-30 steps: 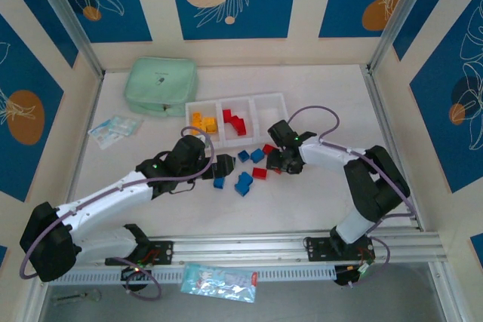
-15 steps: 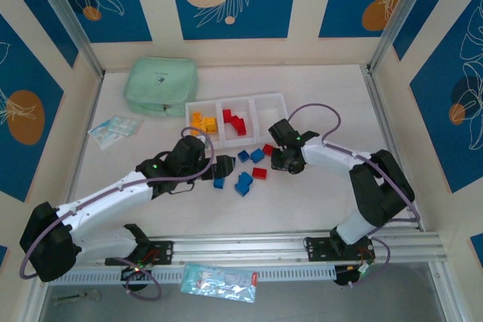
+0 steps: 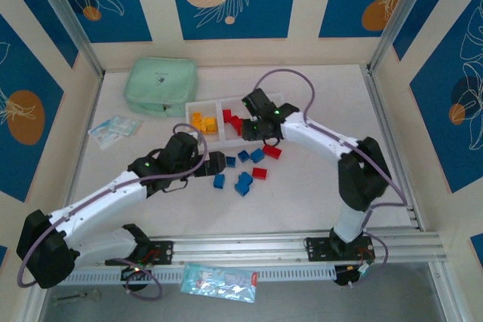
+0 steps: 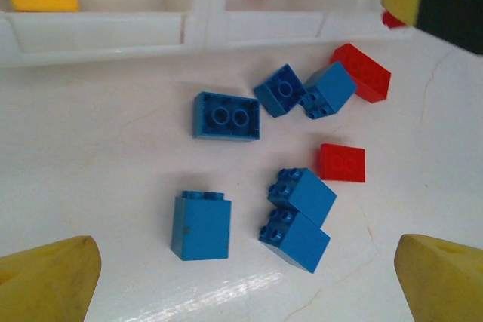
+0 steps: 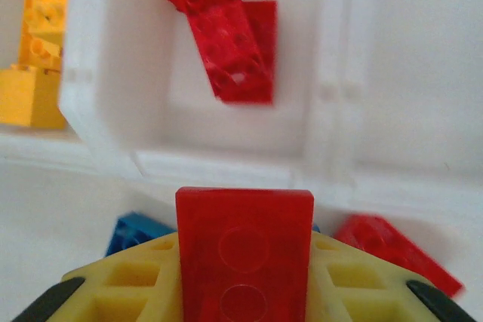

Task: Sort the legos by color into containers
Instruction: Place the lego in the container, then pick up the lego from the center of the table, then place the lego in the container, then pick up the lego from the center of the table, then place the lego in the container.

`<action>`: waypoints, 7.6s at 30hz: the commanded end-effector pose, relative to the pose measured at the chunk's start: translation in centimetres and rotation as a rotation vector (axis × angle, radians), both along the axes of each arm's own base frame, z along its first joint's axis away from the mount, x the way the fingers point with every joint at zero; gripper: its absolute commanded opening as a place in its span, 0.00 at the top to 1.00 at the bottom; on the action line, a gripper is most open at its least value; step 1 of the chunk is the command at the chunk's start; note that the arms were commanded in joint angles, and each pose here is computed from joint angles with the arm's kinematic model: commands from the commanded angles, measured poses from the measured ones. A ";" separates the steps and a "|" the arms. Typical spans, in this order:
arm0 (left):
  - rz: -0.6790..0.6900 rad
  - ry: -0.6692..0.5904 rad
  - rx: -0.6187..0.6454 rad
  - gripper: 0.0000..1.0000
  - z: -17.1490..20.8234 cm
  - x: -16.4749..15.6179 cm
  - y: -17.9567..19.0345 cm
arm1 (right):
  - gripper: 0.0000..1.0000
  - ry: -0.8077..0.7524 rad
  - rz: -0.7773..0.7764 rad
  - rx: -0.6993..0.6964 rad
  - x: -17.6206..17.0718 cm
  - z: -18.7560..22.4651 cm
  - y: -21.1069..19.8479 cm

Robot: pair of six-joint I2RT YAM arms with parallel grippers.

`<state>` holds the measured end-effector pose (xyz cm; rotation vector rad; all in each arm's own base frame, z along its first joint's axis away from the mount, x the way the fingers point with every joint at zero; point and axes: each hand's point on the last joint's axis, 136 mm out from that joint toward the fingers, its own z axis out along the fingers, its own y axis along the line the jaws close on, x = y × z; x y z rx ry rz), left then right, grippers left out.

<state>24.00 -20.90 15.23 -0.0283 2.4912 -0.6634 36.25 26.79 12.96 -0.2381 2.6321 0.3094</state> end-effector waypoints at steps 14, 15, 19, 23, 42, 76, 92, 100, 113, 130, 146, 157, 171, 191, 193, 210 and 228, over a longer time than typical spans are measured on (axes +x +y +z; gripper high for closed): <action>0.053 0.001 -0.011 0.01 1.1 1.2 2.6 | 0.48 -0.020 0.045 -0.034 6.9 -0.7 3.9; 0.049 0.002 -0.009 0.01 1.2 1.3 2.6 | 0.46 -0.029 0.046 -0.033 6.8 -0.2 3.8; 0.040 0.000 -0.003 0.01 1.5 1.3 2.5 | 0.44 -0.054 0.048 0.005 6.1 1.8 3.2; 0.027 0.001 -0.024 0.01 1.9 1.1 2.1 | 0.42 -0.073 0.027 0.035 4.5 3.7 1.5; -0.092 0.002 -0.078 0.01 0.3 -0.8 -3.5 | 0.24 0.167 -0.241 0.041 -8.2 -4.2 -10.8; -0.093 -0.004 -0.029 0.01 -0.2 -0.9 -4.2 | 0.34 0.057 -0.084 -0.109 -1.5 -9.7 -8.1; -0.089 -0.011 -0.031 0.01 0.1 -1.0 -4.0 | 0.68 0.076 -0.039 -0.127 -4.3 -9.4 -7.9; -0.089 -0.037 -0.022 0.01 0.9 -1.0 -3.4 | 0.77 0.070 -0.040 -0.126 -6.9 -7.7 -8.8; -0.024 -0.080 -0.012 0.01 2.9 1.0 -0.4 | 0.77 -0.028 0.041 -0.031 -4.6 -0.8 -4.1; 0.075 -0.059 -0.002 0.01 2.8 2.3 3.5 | 0.72 -0.057 0.107 0.032 5.9 -1.8 4.8; 0.057 -0.038 -0.044 0.01 3.2 2.2 3.0 | 0.45 -0.117 0.089 0.121 2.7 4.3 2.5; -0.015 0.008 -0.107 0.01 1.4 0.5 0.4 | 0.36 0.017 0.044 0.102 -4.8 1.0 -4.0; -0.050 0.021 -0.097 0.01 -0.6 -0.9 -3.4 | 0.27 0.178 0.141 0.086 -12.1 -5.1 -5.8; 0.007 -0.002 -0.069 0.01 -0.6 -0.7 -2.3 | 0.23 0.182 0.100 -0.170 -11.1 -10.4 -5.6; 0.006 -0.005 -0.067 0.01 -0.6 -0.7 -2.2 | 0.24 0.174 0.081 -0.173 -10.5 -10.4 -5.7; 0.009 -0.022 -0.027 0.01 -0.2 -0.6 -1.5 | 0.54 0.160 0.091 -0.187 -8.0 -10.3 -4.4; -0.033 -0.058 -0.042 0.01 1.4 -0.2 -2.0 | 0.79 0.067 0.113 -0.122 -8.4 -4.1 -3.9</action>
